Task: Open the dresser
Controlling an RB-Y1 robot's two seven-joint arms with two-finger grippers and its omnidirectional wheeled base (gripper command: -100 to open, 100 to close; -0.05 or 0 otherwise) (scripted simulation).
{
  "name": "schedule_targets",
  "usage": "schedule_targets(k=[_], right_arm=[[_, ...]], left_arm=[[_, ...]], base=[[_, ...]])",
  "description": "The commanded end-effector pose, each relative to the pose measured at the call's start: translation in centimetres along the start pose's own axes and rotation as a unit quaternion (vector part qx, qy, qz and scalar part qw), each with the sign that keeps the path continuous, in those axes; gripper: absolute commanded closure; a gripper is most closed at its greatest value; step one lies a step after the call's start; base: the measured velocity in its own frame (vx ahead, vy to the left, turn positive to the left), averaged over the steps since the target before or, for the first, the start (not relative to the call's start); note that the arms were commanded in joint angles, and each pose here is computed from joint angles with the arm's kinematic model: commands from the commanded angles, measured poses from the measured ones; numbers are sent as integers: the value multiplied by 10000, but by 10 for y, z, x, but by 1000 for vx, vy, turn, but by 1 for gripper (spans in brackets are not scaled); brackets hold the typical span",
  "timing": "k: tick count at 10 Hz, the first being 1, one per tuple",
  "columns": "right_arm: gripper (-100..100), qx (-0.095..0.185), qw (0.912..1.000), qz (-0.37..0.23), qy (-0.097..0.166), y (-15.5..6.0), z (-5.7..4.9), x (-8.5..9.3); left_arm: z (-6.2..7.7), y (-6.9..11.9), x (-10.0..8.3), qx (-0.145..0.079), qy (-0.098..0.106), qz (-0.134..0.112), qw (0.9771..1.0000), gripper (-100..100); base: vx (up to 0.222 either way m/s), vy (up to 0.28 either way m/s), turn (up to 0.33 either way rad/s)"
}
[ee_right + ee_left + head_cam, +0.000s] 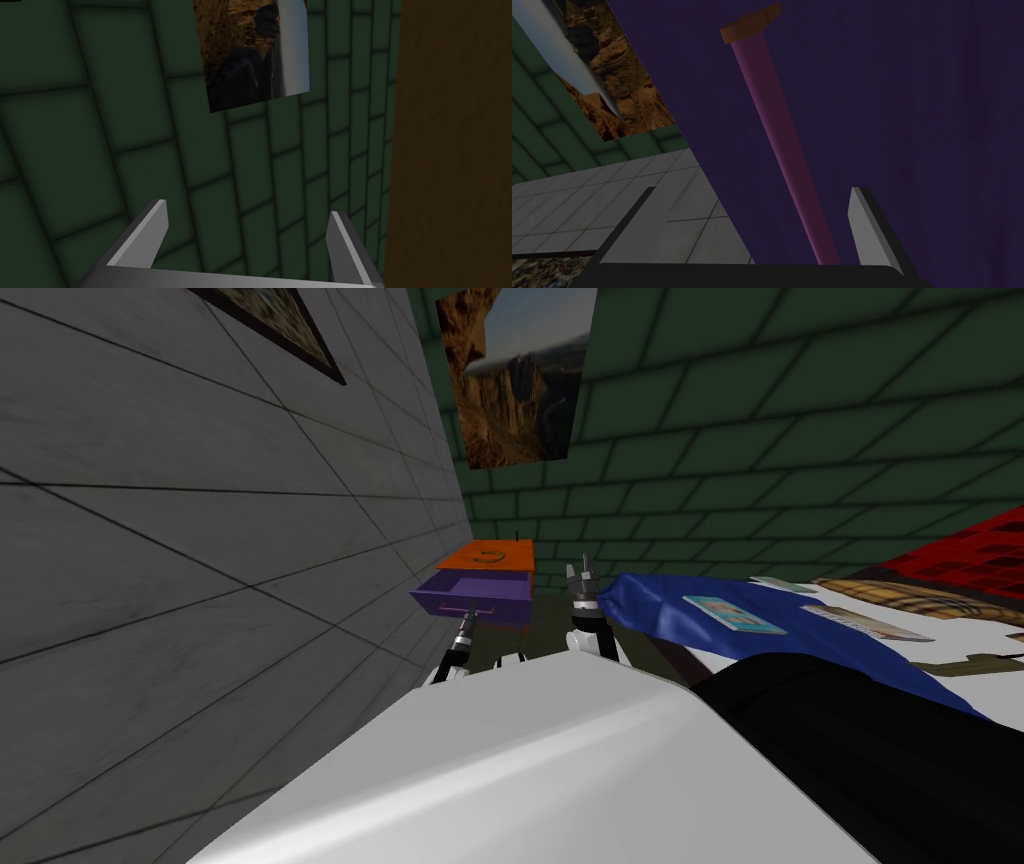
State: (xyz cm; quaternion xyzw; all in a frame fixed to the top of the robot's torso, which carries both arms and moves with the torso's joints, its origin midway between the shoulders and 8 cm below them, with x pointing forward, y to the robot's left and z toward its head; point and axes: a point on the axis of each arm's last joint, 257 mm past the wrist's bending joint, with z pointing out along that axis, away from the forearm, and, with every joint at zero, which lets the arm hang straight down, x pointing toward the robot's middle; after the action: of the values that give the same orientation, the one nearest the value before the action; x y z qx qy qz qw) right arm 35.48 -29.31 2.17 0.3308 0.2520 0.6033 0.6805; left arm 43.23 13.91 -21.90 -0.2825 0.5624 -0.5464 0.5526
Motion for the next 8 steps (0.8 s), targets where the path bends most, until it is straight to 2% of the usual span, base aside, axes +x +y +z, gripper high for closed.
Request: schedule_targets(k=[1, 2, 3, 4, 8], right_arm=[[0, 0, 10000, 0, 0, 0, 0, 0], [0, 0, 10000, 0, 0, 0, 0, 0], [0, 0, 10000, 0, 0, 0, 0, 0], [0, 0, 10000, 0, 0, 0, 0, 0], [0, 0, 10000, 0, 0, 0, 0, 0]], left_arm=[[8, -13, -5, -2, 39, 0, 10000, -100], [12, -18, -7, 2, 54, 0, 10000, -100], [7, -8, -4, -84, 65, -11, 9999, -100], [7, -7, -4, -114, 74, -11, 9999, 0], [6, -3, -3, -165, 82, -11, 9998, 0]], base=[[-31, -11, 16], [-26, -7, 24], [0, 0, 0], [0, 0, 0], [0, 0, 0]])
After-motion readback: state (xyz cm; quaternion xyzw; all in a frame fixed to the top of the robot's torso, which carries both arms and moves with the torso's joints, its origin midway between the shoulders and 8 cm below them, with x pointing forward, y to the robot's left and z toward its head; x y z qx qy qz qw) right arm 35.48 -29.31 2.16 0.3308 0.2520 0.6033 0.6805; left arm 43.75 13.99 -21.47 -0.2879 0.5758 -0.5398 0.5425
